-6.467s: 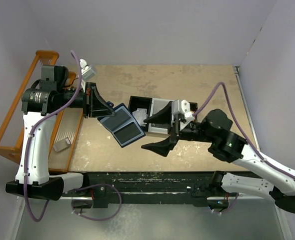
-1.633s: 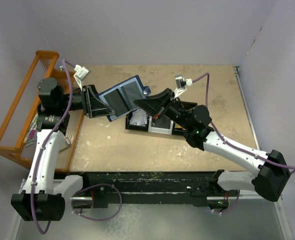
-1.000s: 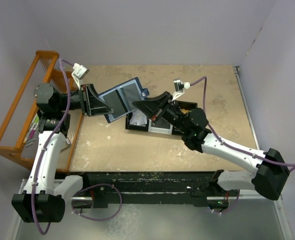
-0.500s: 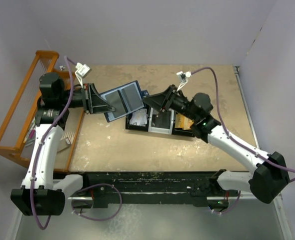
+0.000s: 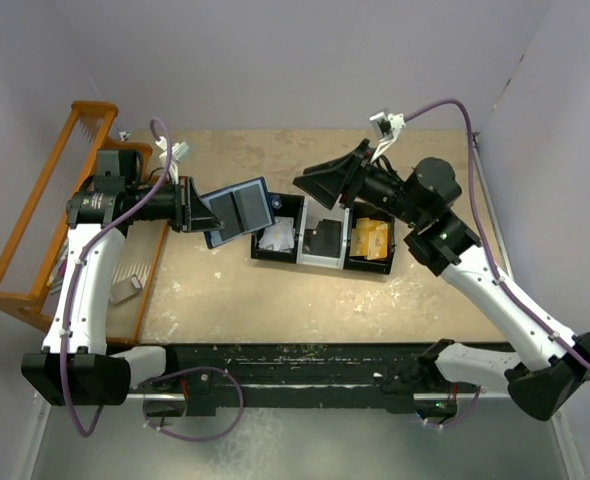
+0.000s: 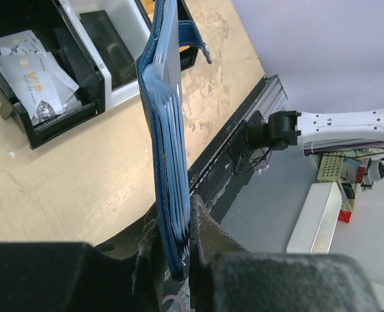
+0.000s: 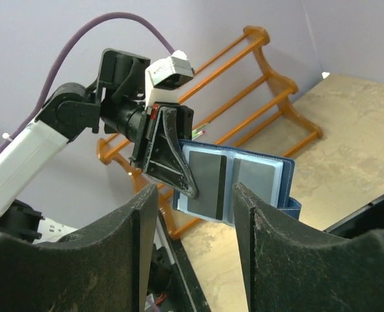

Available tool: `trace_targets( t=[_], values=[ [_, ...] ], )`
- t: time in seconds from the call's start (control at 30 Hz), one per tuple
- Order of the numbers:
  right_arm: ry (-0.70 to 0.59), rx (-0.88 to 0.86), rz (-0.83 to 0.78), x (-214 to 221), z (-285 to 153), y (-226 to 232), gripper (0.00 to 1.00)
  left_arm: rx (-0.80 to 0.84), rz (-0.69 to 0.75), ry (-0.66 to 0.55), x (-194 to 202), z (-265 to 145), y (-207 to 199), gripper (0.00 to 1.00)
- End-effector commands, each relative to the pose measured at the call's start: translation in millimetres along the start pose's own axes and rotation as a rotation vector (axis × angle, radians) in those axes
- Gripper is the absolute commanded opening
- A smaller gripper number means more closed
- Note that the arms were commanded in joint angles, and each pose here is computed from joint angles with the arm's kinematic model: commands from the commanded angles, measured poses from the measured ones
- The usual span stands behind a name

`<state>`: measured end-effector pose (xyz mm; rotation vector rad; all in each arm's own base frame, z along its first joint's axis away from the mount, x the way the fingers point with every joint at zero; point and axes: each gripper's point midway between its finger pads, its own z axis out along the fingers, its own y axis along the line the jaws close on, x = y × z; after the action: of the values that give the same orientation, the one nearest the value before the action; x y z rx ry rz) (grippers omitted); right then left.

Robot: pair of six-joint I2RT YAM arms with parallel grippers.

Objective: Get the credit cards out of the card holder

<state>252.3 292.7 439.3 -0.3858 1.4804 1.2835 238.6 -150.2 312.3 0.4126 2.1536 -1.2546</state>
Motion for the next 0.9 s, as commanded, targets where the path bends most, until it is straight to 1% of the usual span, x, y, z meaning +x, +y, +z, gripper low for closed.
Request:
trace_targets(
  t=[0.0, 0.13, 0.2, 0.27, 0.43, 0.7, 0.87],
  values=[
    [0.064, -0.13, 0.044, 19.2, 16.2, 23.5, 0.51, 0.021, 0.072, -0.001, 4.2, -6.6, -10.5, 0.0],
    [0.2, -0.343, 0.142, 52.4, 30.7, 53.6, 0.49, 0.158, 0.073, -0.004, 3.0, -8.4, -34.4, 0.0],
    [0.26, -0.396, 0.193, 67.3, 34.9, 57.1, 0.48, 0.233, 0.066, -0.001, 3.4, -10.4, -46.6, 0.0],
    [0.292, -0.427, 0.218, 76.9, 36.2, 57.6, 0.46, 0.283, 0.068, -0.002, 3.4, -12.9, -55.5, 0.0],
    [0.326, -0.428, 0.238, 91.6, 36.2, 51.0, 0.44, 0.369, 0.078, -0.002, 4.5, -17.9, -70.2, 0.0],
    [0.346, -0.409, 0.254, 102.2, 42.1, 42.8, 0.43, 0.447, 0.065, 0.003, 5.7, -22.7, -81.8, 0.0],
    [0.35, -0.43, 0.249, 102.1, 47.9, 49.3, 0.4, 0.453, 0.06, 0.004, 6.3, -22.7, -82.0, 0.0]
  ],
)
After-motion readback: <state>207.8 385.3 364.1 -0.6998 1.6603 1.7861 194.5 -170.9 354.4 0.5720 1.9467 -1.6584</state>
